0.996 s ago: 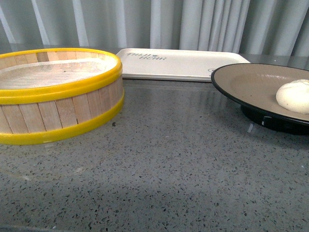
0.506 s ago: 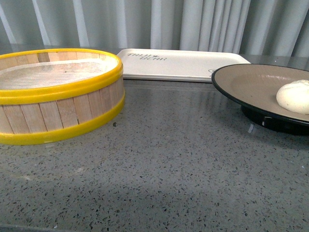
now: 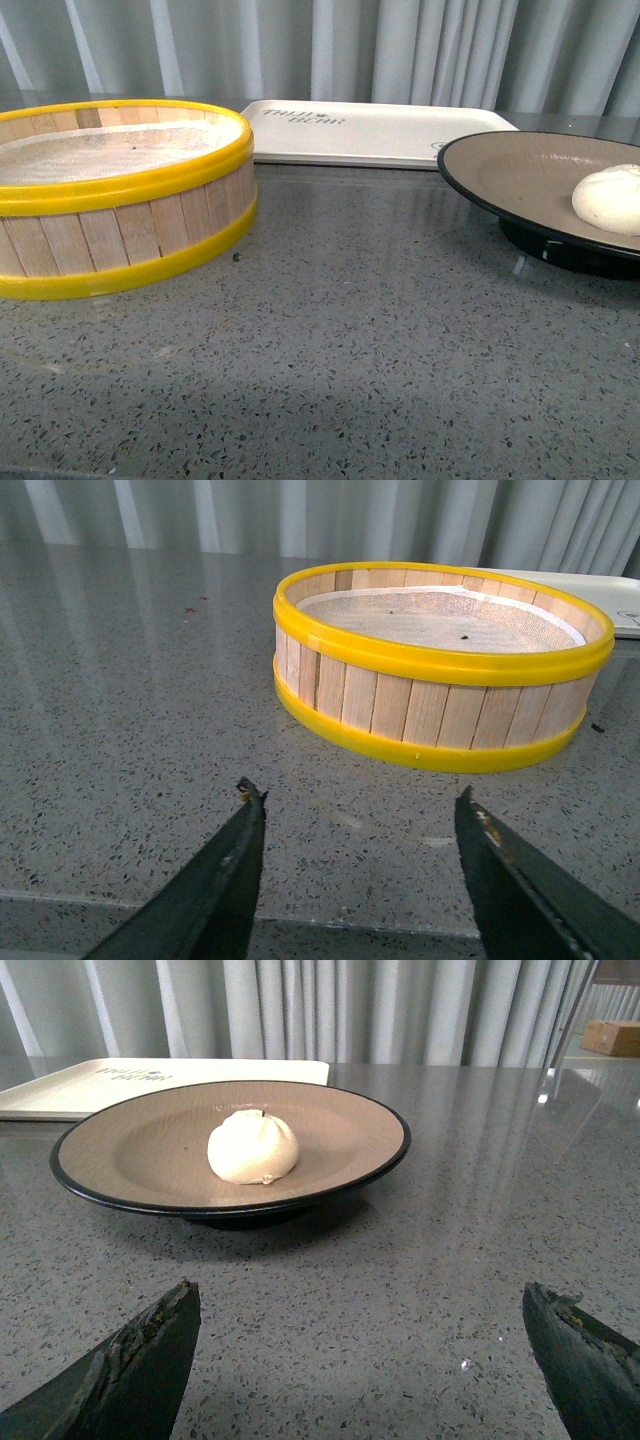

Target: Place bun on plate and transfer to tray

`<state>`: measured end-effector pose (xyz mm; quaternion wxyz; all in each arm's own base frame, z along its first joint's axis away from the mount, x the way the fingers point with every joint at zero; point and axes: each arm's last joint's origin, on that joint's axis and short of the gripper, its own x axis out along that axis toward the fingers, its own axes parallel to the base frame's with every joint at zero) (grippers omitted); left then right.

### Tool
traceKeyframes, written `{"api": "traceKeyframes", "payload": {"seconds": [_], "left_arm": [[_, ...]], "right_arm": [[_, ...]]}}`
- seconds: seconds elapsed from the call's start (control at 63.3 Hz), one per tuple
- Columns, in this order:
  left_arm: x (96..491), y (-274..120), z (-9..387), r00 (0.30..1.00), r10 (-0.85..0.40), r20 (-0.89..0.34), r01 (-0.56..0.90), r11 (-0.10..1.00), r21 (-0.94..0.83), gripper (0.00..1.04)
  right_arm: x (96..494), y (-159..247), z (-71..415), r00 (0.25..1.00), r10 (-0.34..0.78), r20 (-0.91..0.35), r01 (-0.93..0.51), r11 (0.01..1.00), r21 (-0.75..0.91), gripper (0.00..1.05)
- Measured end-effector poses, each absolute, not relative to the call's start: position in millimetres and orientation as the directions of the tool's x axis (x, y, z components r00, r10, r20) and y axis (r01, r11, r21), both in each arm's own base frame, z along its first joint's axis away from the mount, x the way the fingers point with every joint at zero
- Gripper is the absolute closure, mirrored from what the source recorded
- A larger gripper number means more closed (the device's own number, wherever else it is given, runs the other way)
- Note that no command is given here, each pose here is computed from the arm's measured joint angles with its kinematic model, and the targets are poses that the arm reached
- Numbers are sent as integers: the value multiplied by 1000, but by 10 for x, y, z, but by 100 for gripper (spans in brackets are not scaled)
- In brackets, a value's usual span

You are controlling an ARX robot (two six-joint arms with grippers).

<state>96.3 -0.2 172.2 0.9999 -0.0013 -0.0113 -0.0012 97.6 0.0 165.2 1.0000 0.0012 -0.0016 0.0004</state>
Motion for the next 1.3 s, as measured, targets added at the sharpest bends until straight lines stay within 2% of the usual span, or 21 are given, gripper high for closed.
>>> {"api": "traceKeyframes", "payload": {"seconds": [0.126, 0.205, 0.237, 0.316, 0.379, 0.522, 0.616, 0.68, 0.775, 0.854, 0.917, 1.027, 1.138, 1.296], "left_arm": [[963, -2, 1722, 1000, -2, 23, 2, 1000, -2, 15], [963, -2, 1722, 1000, -2, 23, 2, 1000, -2, 5], [963, -2, 1722, 1000, -2, 23, 2, 1000, -2, 6], [963, -2, 1722, 1000, -2, 23, 2, 1000, -2, 7], [963, -2, 1722, 1000, -1, 23, 1, 1000, -3, 7], [963, -2, 1722, 1000, -2, 23, 2, 1000, -2, 7], [963, -2, 1722, 1000, -2, 23, 2, 1000, -2, 7], [963, -2, 1722, 1000, -2, 23, 2, 1000, -2, 7], [963, -2, 1722, 1000, -2, 23, 2, 1000, -2, 7], [963, -2, 1722, 1000, -2, 23, 2, 1000, -2, 7], [963, -2, 1722, 1000, -2, 23, 2, 1000, -2, 7], [963, -2, 1722, 1000, -2, 23, 2, 1000, -2, 7], [963, -2, 1722, 1000, -2, 23, 2, 1000, -2, 7], [963, -2, 1722, 1000, -2, 23, 2, 1000, -2, 7]], "right_arm": [[976, 0, 1652, 1000, 1, 3, -1, 1000, 2, 8], [976, 0, 1652, 1000, 1, 3, -1, 1000, 2, 8], [977, 1, 1652, 1000, -5, 3, 5, 1000, -2, 8], [1019, -12, 1707, 976, -216, 13, 216, 969, -117, 8], [1086, -42, 1787, 953, -301, 24, 301, 940, -160, 8], [1320, -151, 2020, 951, -303, 61, 308, 944, -117, 8], [1565, -272, 2173, 963, -267, 42, 267, 964, 0, 8], [1780, -381, 2210, 974, -224, -43, 228, 962, 151, 8], [2035, -474, 2217, 980, -101, -173, 173, 860, 481, 8], [2086, -457, 2277, 984, -22, -178, 133, 755, 642, 8], [2098, -427, 2342, 984, 59, -168, 100, 595, 798, 8], [2085, -438, 2326, 978, 97, -187, 126, 443, 888, 8], [2061, -517, 2304, 974, 93, -205, 158, 370, 916, 8], [2109, -619, 2192, 961, 110, -254, 208, 316, 926, 8]]}}
